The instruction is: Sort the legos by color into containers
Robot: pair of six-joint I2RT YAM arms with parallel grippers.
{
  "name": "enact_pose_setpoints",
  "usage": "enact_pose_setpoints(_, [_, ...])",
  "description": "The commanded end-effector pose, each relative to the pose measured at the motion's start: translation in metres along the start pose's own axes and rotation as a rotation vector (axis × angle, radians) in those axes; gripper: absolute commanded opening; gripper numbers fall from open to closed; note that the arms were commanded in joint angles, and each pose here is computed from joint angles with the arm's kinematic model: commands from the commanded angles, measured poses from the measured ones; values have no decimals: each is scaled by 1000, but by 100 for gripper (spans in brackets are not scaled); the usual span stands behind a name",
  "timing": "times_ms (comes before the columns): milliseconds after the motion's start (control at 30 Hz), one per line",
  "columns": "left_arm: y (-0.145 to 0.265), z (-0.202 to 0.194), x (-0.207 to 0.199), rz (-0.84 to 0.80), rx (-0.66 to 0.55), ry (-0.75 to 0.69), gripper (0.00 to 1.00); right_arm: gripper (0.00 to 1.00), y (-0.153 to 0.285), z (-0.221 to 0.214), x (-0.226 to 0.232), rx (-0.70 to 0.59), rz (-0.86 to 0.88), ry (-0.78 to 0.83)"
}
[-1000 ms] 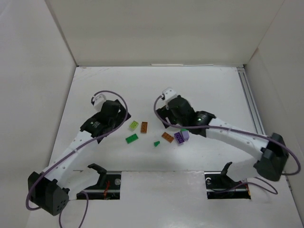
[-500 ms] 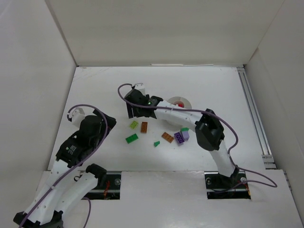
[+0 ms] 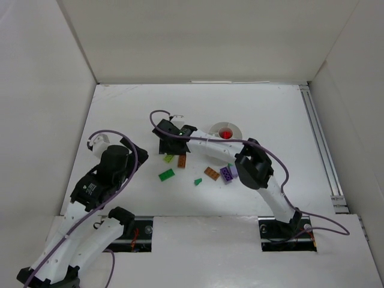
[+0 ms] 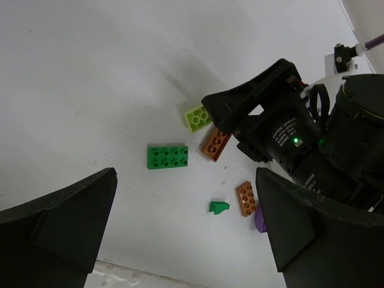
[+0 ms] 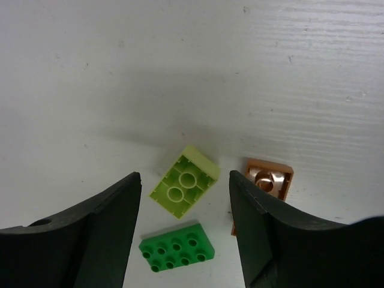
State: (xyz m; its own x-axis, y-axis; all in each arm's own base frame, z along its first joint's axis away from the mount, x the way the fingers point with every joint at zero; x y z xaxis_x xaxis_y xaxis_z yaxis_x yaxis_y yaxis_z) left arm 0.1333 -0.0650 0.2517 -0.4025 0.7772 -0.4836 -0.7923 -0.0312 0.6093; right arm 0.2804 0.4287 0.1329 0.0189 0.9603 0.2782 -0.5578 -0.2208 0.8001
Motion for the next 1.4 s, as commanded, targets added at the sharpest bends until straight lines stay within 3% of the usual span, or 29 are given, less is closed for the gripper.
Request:
enact_pose_setpoints(0, [4, 5, -4, -45, -22, -42, 100, 66, -1, -6, 13, 23, 21, -62])
enact_pose_setpoints(367, [6, 5, -7, -107, -22, -112, 100, 62, -22, -30, 9, 81, -22, -117])
enact_pose_setpoints(567, [4, 3, -6, -113, -17, -134, 100, 36, -22, -36, 12, 60, -28, -91])
enact_pose_setpoints(733, [4, 4, -8, -120, -22, -130, 100, 25, 2, -6, 18, -72, 37, 41])
enact_pose_setpoints(900, [4, 6, -12, -143, -28, -122, 100, 25, 43, 17, -5, -278, 130, 302])
enact_pose_setpoints(933, [2, 5, -12, -135, -22, -126, 100, 25, 74, 37, -1, -374, 201, 352])
enact_pose_setpoints(1067, [-4, 3, -22, -172, 3, -124, 100, 25, 113, 55, -32, -492, 143, 497])
enact_pose_setpoints(1200, [-16, 0, -28, -170, 6, -113, 100, 26, 127, 64, -56, -517, 30, 574])
enact_pose_setpoints(1367, [-35, -4, -39, -148, 37, -127, 100, 27, 112, 67, -82, -457, -70, 596])
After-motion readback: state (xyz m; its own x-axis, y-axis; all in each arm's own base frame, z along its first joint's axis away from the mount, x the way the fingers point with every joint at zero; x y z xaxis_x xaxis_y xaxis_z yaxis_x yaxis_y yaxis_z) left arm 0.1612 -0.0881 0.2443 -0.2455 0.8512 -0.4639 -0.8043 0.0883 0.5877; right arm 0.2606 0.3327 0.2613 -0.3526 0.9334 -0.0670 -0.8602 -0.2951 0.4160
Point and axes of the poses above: each gripper's point midway between its finger pads, its own y axis back along the fingers, its own x axis along the line the jaws close on, z = x × y, the point moved 8 cm from there along y, back along the fingers, and after that the axes turned 6 degrees about -y, right-handed, at the moved point
